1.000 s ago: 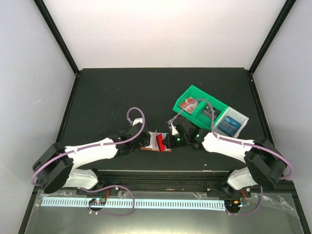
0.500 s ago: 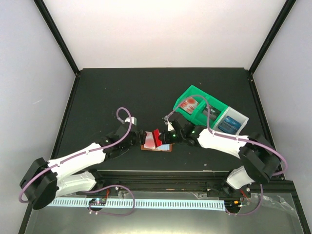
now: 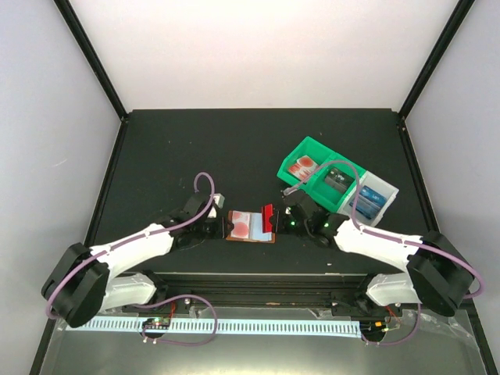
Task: Put the credit cards into the card holder
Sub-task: Insert the credit card into the card holder.
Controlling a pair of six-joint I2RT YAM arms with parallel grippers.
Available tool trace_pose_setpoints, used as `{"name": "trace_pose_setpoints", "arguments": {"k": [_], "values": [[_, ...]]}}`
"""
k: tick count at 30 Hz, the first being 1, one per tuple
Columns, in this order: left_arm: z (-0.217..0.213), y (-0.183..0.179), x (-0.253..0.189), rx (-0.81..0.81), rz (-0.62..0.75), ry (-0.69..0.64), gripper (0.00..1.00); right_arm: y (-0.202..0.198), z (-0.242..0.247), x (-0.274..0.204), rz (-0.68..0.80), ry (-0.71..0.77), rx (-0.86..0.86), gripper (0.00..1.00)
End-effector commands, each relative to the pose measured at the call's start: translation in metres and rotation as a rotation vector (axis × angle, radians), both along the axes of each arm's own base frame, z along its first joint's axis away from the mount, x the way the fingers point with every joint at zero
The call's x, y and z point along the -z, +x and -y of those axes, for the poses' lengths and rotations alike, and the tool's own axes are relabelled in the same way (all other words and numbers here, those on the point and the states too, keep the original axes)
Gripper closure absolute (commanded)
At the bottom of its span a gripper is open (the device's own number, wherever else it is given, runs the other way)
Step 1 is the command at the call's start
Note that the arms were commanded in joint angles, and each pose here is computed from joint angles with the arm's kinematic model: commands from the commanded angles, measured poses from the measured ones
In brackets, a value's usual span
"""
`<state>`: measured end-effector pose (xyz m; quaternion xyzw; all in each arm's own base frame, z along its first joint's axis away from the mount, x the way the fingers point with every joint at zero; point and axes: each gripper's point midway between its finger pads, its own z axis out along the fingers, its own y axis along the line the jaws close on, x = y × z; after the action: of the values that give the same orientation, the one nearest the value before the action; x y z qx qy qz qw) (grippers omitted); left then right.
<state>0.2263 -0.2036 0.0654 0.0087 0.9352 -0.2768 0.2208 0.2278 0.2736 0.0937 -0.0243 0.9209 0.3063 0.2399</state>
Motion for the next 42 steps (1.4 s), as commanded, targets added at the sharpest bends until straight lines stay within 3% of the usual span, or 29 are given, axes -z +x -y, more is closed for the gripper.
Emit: {"name": "trace_pose_setpoints", "arguments": {"k": [1, 9, 17, 29, 42], "values": [[0.011, 0.004, -0.001, 0.069, 0.001, -0.023, 0.76, 0.009, -0.007, -0.010, 0.034, 0.075, 0.040, 0.99], [0.011, 0.006, 0.026, 0.070, -0.050, 0.008, 0.80, 0.012, -0.015, -0.006, 0.004, 0.162, 0.068, 0.99], [-0.011, 0.005, 0.047, 0.006, -0.101, 0.126, 0.83, 0.017, -0.030, 0.007, -0.047, 0.213, 0.068, 0.99], [-0.017, -0.011, 0.066, 0.030, -0.162, 0.156, 0.91, 0.013, -0.035, 0.042, -0.144, 0.250, 0.109, 0.99], [-0.016, -0.018, 0.069, 0.048, -0.168, 0.135, 0.92, 0.009, -0.038, 0.061, -0.217, 0.273, 0.130, 0.99]]}}
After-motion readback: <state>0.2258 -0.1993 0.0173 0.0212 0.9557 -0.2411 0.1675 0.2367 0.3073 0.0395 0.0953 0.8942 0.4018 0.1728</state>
